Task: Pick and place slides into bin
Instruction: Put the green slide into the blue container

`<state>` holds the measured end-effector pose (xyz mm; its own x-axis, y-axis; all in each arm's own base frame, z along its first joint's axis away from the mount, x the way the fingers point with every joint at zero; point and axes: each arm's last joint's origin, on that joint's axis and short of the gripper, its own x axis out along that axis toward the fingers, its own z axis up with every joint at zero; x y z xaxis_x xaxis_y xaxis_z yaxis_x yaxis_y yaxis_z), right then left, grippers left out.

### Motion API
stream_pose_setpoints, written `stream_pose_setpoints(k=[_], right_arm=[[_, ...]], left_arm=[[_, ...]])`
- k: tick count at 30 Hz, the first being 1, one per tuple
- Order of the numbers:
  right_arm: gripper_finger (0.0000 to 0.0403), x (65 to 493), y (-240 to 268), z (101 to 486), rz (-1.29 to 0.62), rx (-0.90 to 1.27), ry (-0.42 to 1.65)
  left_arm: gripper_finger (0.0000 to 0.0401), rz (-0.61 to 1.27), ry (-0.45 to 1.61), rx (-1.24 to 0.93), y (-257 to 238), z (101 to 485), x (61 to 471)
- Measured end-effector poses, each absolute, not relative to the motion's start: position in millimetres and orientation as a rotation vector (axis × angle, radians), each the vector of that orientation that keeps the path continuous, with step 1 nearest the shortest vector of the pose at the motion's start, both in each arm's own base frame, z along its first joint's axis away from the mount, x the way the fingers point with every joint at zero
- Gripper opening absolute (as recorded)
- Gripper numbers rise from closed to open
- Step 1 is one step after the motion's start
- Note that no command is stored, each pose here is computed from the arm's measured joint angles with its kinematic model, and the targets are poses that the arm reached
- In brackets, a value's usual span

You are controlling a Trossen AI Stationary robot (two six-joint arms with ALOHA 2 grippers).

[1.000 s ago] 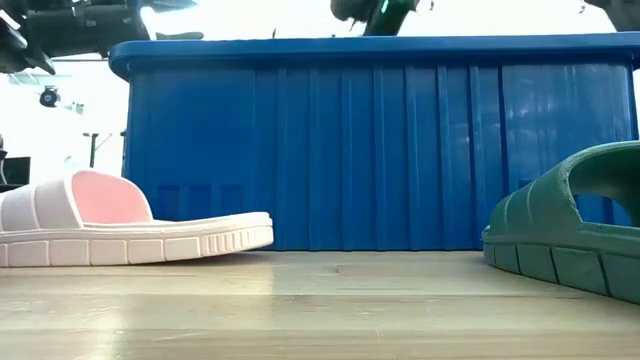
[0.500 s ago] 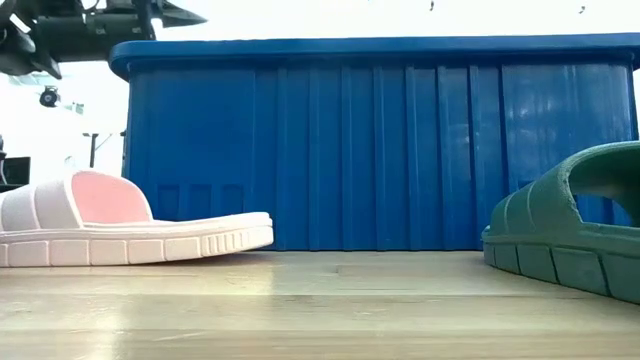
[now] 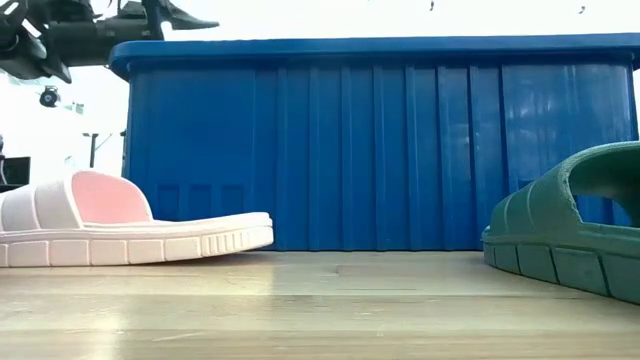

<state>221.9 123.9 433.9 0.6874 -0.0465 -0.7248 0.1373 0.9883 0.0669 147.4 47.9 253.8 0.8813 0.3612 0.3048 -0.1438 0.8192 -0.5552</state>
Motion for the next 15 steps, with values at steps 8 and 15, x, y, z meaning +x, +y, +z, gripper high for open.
stream_pose_setpoints(k=[8,15], right_arm=[[0.0088,219.6,181.8,385.4,-0.087,0.129,0.943],[0.0118,239.2,220.4,335.2,-0.105,0.015,1.043]], left_arm=[[0.0201,0.281,-0.375,-0.639,50.3,246.1,155.3],[0.0201,0.283,-0.372,-0.636,51.3,244.4,158.5]])
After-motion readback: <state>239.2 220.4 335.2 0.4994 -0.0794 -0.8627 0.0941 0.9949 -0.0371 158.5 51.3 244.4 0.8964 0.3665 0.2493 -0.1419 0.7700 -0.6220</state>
